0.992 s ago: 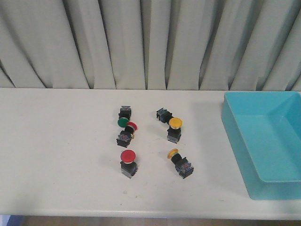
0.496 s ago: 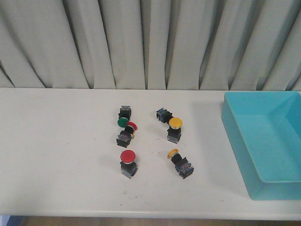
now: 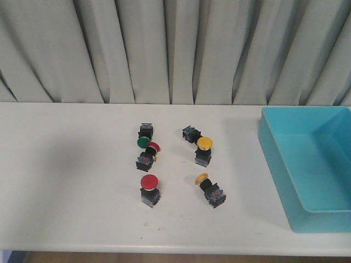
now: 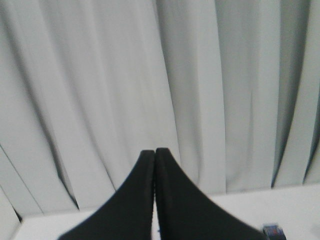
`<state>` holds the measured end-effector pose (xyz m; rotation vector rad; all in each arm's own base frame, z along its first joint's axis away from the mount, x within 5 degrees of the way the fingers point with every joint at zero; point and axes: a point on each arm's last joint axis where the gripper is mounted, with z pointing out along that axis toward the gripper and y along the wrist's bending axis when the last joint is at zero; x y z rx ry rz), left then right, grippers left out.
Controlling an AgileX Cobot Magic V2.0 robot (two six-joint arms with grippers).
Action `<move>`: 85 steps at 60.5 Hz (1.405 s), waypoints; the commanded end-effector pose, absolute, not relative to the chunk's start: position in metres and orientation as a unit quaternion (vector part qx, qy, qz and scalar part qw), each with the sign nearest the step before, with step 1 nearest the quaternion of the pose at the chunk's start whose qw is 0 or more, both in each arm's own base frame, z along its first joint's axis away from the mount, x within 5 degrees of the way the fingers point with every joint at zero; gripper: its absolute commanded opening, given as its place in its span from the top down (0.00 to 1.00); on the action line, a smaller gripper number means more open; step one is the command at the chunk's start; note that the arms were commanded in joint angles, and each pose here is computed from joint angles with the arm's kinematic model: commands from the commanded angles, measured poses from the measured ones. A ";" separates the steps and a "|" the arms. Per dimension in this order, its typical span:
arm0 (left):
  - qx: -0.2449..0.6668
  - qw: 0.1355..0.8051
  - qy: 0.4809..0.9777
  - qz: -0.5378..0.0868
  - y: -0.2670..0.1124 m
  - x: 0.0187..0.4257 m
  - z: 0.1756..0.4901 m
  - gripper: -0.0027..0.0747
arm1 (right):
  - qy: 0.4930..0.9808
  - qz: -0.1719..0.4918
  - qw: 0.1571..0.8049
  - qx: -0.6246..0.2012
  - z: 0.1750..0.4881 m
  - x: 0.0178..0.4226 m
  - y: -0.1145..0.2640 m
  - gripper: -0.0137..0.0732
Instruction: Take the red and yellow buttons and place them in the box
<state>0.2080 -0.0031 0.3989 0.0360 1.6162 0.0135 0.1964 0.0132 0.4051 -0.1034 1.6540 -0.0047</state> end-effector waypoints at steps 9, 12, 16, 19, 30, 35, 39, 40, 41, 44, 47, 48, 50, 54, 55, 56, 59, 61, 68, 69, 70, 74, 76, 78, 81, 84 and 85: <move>-0.024 0.694 0.718 -0.041 -0.005 0.233 0.408 0.95 | 0.735 -0.007 0.676 -0.056 0.402 0.227 0.016 0.81; -0.011 0.681 0.731 -0.033 -0.007 0.236 0.408 0.91 | 0.737 -0.017 0.673 -0.067 0.399 0.231 0.016 0.76; 0.010 0.662 0.749 -0.025 -0.010 0.239 0.410 0.82 | 0.741 -0.021 0.667 -0.071 0.399 0.237 0.017 0.66; 0.019 0.651 0.759 -0.028 -0.014 0.244 0.411 0.72 | 0.747 -0.019 0.660 -0.070 0.399 0.241 0.017 0.56; 0.046 0.632 0.772 -0.051 -0.033 0.263 0.413 0.28 | 0.767 -0.020 0.637 -0.071 0.399 0.243 0.017 0.17; 0.058 0.623 0.778 -0.067 -0.046 0.272 0.412 0.17 | 0.784 -0.013 0.618 -0.064 0.395 0.241 0.017 0.08; 0.066 0.607 0.787 -0.088 -0.058 0.278 0.410 0.15 | 0.798 -0.011 0.599 -0.062 0.390 0.241 0.017 0.05; 0.067 0.603 0.789 -0.093 -0.060 0.279 0.409 0.15 | 0.802 -0.011 0.594 -0.062 0.389 0.240 0.017 0.05; 0.069 0.600 0.791 -0.099 -0.063 0.280 0.410 0.15 | 0.804 -0.011 0.592 -0.062 0.389 0.240 0.016 0.05; 0.088 0.541 0.823 -0.147 -0.095 0.295 0.397 0.17 | 0.824 -0.011 0.562 -0.062 0.382 0.238 0.016 0.07; 0.098 0.521 0.833 -0.156 -0.105 0.301 0.389 0.18 | 0.831 -0.011 0.553 -0.062 0.380 0.237 0.016 0.08; 0.101 0.517 0.835 -0.158 -0.109 0.303 0.387 0.18 | 0.833 -0.011 0.549 -0.062 0.380 0.237 0.016 0.08; 0.106 0.509 0.839 -0.160 -0.115 0.307 0.383 0.19 | 0.836 -0.011 0.545 -0.063 0.379 0.237 0.016 0.08; 0.119 0.487 0.849 -0.164 -0.130 0.318 0.367 0.21 | 0.839 -0.011 0.540 -0.063 0.378 0.236 0.016 0.09; 0.121 0.482 0.852 -0.165 -0.132 0.319 0.363 0.21 | 0.840 -0.011 0.540 -0.063 0.378 0.236 0.016 0.10; 0.124 0.476 0.855 -0.165 -0.135 0.322 0.358 0.21 | 0.840 -0.011 0.539 -0.063 0.377 0.236 0.016 0.10; 0.130 0.460 0.862 -0.168 -0.145 0.327 0.346 0.21 | 0.840 -0.011 0.538 -0.063 0.377 0.236 0.016 0.10; 0.136 0.450 0.866 -0.170 -0.151 0.329 0.338 0.21 | 0.841 -0.011 0.538 -0.063 0.377 0.236 0.016 0.10; 0.157 0.415 0.880 -0.170 -0.172 0.336 0.311 0.21 | 0.842 -0.011 0.535 -0.062 0.376 0.236 0.016 0.11; 0.159 0.410 0.882 -0.169 -0.175 0.337 0.306 0.21 | 0.843 -0.010 0.534 -0.062 0.376 0.236 0.016 0.11; 0.162 0.406 0.883 -0.169 -0.177 0.338 0.303 0.21 | 0.843 -0.010 0.534 -0.062 0.376 0.236 0.016 0.11; 0.171 0.391 0.889 -0.168 -0.187 0.340 0.289 0.21 | 0.845 -0.008 0.531 -0.061 0.375 0.235 0.016 0.11; 0.174 0.384 0.891 -0.169 -0.191 0.340 0.283 0.21 | 0.846 -0.006 0.530 -0.060 0.375 0.235 0.016 0.11; 0.179 0.375 0.894 -0.168 -0.195 0.341 0.276 0.21 | 0.847 -0.003 0.529 -0.058 0.375 0.235 0.017 0.11; 0.184 0.364 0.898 -0.166 -0.200 0.342 0.267 0.21 | 0.848 0.001 0.527 -0.056 0.375 0.235 0.017 0.11; 0.188 0.353 0.902 -0.164 -0.205 0.343 0.258 0.21 | 0.849 0.003 0.526 -0.055 0.374 0.235 0.017 0.12; 0.189 0.352 0.902 -0.163 -0.205 0.344 0.256 0.21 | 0.849 0.003 0.526 -0.054 0.374 0.235 0.017 0.12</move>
